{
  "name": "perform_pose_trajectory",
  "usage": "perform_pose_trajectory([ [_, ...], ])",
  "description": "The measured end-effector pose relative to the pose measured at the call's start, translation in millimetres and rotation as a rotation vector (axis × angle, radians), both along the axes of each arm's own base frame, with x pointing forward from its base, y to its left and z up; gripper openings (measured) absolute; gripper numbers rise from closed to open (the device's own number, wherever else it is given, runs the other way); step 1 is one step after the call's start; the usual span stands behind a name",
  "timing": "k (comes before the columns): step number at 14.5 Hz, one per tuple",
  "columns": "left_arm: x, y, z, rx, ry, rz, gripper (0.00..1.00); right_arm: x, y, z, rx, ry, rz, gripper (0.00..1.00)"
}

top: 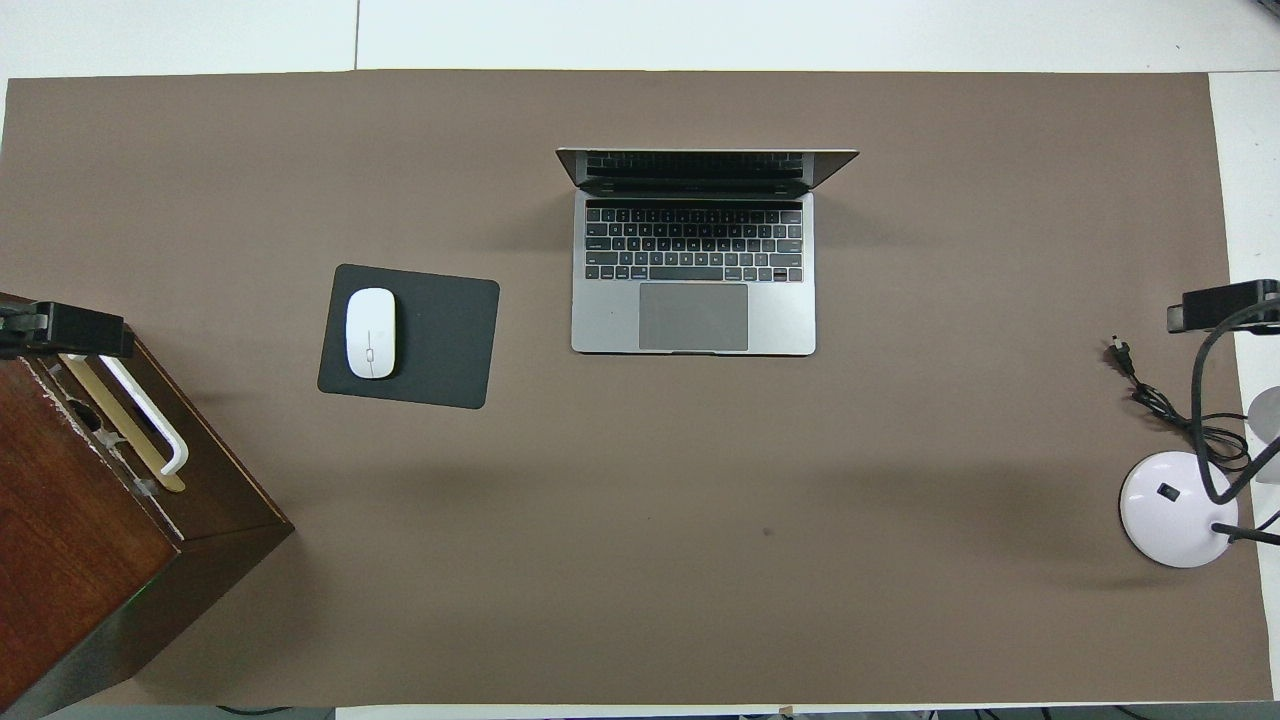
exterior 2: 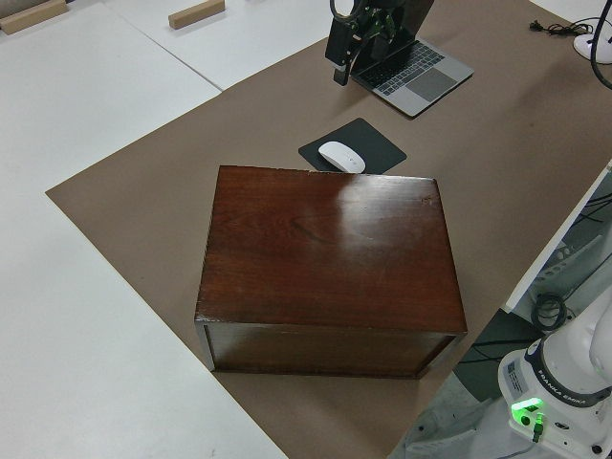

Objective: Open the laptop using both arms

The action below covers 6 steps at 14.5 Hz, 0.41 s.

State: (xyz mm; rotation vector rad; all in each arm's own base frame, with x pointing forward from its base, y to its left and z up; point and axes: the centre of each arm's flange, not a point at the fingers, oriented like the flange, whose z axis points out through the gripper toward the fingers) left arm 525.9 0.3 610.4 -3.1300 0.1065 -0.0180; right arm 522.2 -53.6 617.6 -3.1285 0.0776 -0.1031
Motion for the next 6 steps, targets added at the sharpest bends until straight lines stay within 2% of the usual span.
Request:
perform_pose_trajectory([
  [6,0.0,-0.5,0.1,-0.005,0.000,0.000,1.00,0.1,0.0,0.1,0.000,-0.001,0.000,1.00],
])
